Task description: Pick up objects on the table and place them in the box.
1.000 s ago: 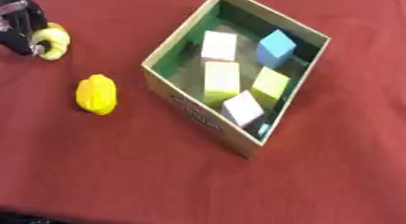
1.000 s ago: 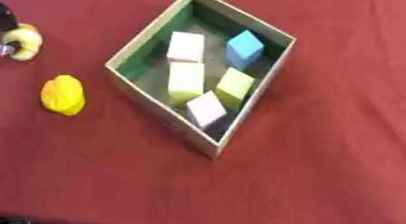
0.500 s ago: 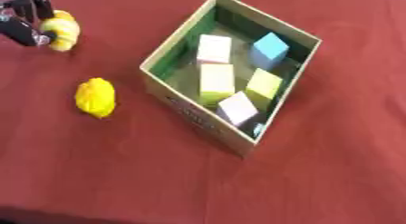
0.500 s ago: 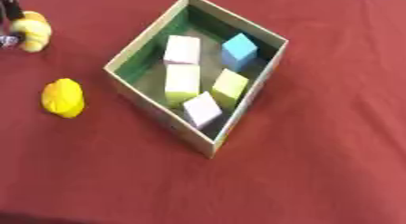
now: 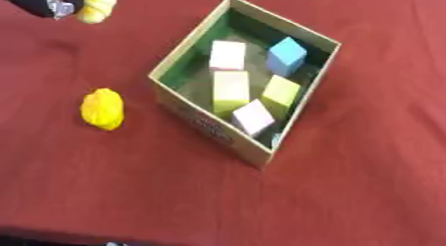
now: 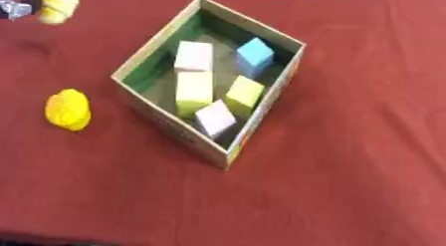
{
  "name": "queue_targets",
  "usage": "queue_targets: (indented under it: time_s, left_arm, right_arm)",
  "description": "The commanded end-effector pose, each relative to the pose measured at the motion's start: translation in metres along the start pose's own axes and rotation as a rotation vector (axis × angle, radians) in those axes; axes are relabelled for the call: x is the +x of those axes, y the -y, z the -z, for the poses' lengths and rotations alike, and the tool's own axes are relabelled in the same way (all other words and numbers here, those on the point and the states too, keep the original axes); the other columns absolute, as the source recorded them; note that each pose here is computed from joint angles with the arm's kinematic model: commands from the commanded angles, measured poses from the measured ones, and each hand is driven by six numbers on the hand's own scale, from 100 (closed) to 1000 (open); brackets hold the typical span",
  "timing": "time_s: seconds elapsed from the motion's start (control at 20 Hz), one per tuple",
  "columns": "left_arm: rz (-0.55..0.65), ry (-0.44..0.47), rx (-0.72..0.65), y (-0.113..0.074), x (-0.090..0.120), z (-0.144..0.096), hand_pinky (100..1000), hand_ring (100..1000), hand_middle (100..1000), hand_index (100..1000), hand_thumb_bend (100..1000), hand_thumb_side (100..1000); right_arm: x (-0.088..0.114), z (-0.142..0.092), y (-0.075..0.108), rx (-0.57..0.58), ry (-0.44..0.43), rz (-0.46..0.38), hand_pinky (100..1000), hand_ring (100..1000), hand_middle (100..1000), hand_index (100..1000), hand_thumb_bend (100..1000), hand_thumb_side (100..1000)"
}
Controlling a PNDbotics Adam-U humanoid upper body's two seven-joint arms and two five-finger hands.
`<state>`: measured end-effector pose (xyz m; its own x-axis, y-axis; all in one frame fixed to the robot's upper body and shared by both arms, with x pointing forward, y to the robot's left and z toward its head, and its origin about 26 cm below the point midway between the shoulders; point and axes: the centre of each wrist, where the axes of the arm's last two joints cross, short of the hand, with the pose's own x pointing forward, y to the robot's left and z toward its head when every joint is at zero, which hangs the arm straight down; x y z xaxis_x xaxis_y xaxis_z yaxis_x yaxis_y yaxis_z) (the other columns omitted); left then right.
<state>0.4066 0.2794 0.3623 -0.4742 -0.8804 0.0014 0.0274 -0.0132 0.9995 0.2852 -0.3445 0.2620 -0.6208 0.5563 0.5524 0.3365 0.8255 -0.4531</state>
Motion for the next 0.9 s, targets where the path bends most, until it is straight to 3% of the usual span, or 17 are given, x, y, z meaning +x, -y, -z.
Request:
queue_targets:
  time_s: [0.05,0.2,0.35,0.5,0.75,0.9]
  left_arm:
    - [-0.027,0.136,-0.029,-0.014,0.033,0.004,659,543,540,653,140,100]
    - [-0.066,0.232,-0.084,-0.013,0.062,0.015,661,544,544,659,137,100]
    - [-0.072,0.271,-0.131,-0.011,0.078,0.025,663,547,548,662,149,100]
    - [-0.072,0.276,-0.142,-0.01,0.081,0.028,663,547,548,662,149,100]
    - [-0.073,0.229,-0.204,0.005,0.078,0.045,694,584,586,697,275,100]
    - [-0.052,0.221,-0.237,0.011,0.073,0.05,747,658,662,776,363,100]
  right_arm:
    - [0.01,0.007,0.006,0.011,0.041,-0.017,809,801,620,799,100,572]
    - [0.013,0.011,0.006,0.021,0.056,-0.008,809,802,621,799,100,571]
    - [0.015,0.015,0.005,0.031,0.071,0.001,810,802,621,799,100,571]
    - [0.016,0.016,0.006,0.034,0.074,0.005,810,802,621,799,100,571]
    - [0.019,0.019,0.003,0.033,0.085,0.028,808,801,620,798,100,575]
    - [0.019,0.019,0.003,0.032,0.085,0.036,808,801,620,798,100,575]
